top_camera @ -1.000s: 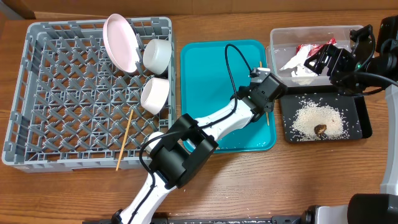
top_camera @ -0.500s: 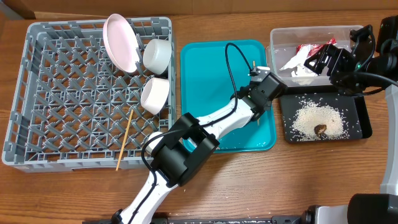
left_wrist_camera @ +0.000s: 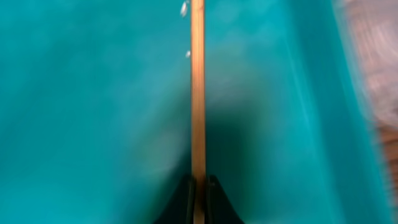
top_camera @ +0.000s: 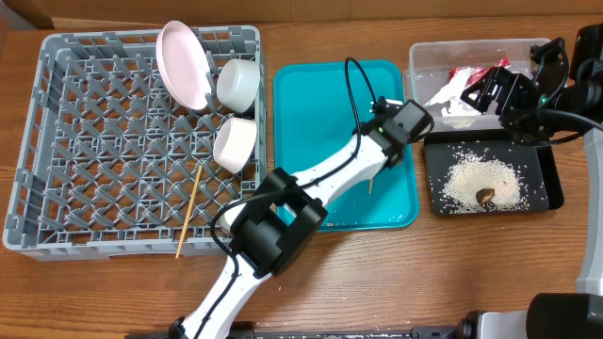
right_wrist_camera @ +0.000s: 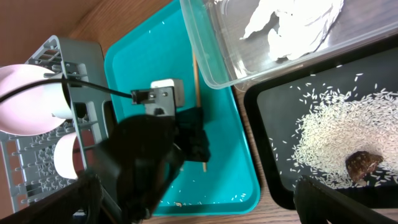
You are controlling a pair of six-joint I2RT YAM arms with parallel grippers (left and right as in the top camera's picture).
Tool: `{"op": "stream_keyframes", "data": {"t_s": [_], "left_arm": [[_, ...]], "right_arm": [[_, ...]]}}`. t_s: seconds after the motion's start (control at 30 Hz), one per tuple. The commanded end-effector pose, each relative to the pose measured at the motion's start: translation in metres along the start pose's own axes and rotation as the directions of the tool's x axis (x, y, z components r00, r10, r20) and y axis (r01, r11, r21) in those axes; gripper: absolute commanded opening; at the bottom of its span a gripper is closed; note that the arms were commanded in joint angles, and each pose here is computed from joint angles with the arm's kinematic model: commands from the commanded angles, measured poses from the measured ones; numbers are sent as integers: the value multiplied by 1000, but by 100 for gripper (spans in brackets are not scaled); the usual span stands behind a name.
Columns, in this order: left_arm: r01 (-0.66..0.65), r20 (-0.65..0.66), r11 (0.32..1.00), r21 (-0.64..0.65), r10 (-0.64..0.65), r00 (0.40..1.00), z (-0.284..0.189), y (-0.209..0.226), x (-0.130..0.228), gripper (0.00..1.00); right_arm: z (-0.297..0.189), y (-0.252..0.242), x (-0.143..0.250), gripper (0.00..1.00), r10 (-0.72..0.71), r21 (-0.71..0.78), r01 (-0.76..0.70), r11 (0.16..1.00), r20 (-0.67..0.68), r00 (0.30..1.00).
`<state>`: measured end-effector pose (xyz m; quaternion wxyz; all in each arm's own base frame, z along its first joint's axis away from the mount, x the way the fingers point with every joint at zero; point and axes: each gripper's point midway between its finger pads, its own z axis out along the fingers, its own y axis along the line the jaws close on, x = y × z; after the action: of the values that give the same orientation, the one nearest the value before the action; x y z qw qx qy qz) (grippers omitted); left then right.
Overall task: Sort waste into correct bins and load items into the dishwasher
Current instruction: 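Grasp the second chopstick and carry it into the rack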
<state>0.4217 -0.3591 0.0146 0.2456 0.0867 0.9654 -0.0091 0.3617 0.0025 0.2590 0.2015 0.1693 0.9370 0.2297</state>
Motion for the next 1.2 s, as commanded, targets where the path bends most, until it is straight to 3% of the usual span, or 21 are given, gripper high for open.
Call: {"op": "stream_keyframes", "data": {"t_s": [0.0, 0.43, 0.63, 0.73, 0.97, 1.17], "left_arm": [[-7, -10, 1000, -19, 7, 1000, -12, 17, -28, 4], [26, -114, 998, -63, -33, 993, -124, 109, -85, 4], [34, -166, 991, -129, -55, 985, -163, 170, -84, 4], [21, -170, 999, -30, -26, 985, -176, 177, -89, 4], [43, -124, 998, -40, -47, 991, -214, 224, -95, 4], [118, -173, 982, -148, -143, 974, -245, 287, -62, 4]], "right_arm": [[0, 2, -1, 100, -15, -3, 15, 1000, 4, 1000], [0, 2, -1, 100, -16, -3, 16, 1000, 4, 1000], [0, 2, -1, 100, -16, -3, 16, 1000, 4, 1000], [0, 2, -1, 100, -15, -3, 15, 1000, 4, 1000], [0, 2, -1, 100, -16, -3, 16, 1000, 4, 1000], [0, 2, -1, 100, -16, -3, 16, 1000, 4, 1000]]}}
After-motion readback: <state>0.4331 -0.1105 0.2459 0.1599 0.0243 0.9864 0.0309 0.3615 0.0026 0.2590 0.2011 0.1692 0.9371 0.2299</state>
